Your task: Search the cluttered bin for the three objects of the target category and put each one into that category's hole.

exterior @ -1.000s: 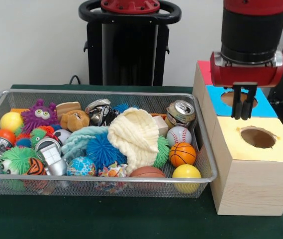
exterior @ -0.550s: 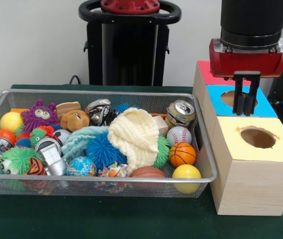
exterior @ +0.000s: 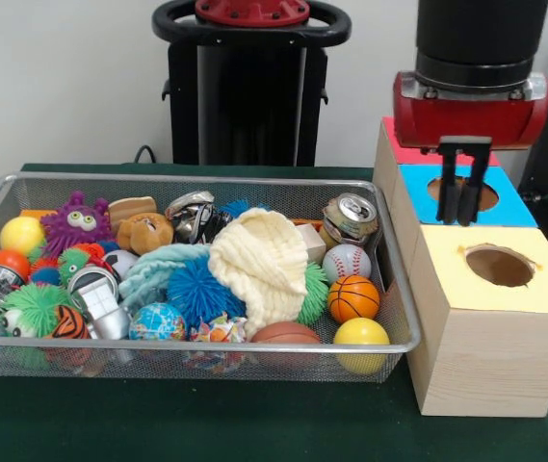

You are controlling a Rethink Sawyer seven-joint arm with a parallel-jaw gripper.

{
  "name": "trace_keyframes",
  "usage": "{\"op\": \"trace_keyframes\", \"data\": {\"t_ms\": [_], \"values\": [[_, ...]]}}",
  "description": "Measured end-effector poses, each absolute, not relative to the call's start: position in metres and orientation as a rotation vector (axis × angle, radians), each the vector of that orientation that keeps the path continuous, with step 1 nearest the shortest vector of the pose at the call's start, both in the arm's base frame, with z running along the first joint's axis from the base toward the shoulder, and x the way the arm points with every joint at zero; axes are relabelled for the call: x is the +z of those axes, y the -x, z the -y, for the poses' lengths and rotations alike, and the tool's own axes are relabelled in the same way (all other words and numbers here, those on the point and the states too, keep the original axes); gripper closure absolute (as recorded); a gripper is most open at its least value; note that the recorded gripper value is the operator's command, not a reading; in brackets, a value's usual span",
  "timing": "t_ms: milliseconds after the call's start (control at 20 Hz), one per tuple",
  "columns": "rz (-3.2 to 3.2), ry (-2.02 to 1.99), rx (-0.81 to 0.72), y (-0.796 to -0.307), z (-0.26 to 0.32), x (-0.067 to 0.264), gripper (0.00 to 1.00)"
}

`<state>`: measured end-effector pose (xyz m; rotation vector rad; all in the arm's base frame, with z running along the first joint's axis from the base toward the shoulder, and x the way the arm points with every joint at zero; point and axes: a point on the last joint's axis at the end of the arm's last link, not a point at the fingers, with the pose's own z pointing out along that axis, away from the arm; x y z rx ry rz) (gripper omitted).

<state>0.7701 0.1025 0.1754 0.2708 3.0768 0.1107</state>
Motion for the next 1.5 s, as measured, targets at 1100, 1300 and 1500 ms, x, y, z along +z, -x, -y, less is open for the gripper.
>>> {"op": "trace_keyframes", "data": {"t_ms": [1100, 1300, 1500], "values": [[-2.945, -0.523, -0.138, -0.801, 0.133, 0.174, 0.00], [-2.937, -0.559, -0.130, -0.808, 0.158, 0.165, 0.00], [-2.956, -0.579, -0.097, -0.812, 0.164, 0.147, 0.00]]}}
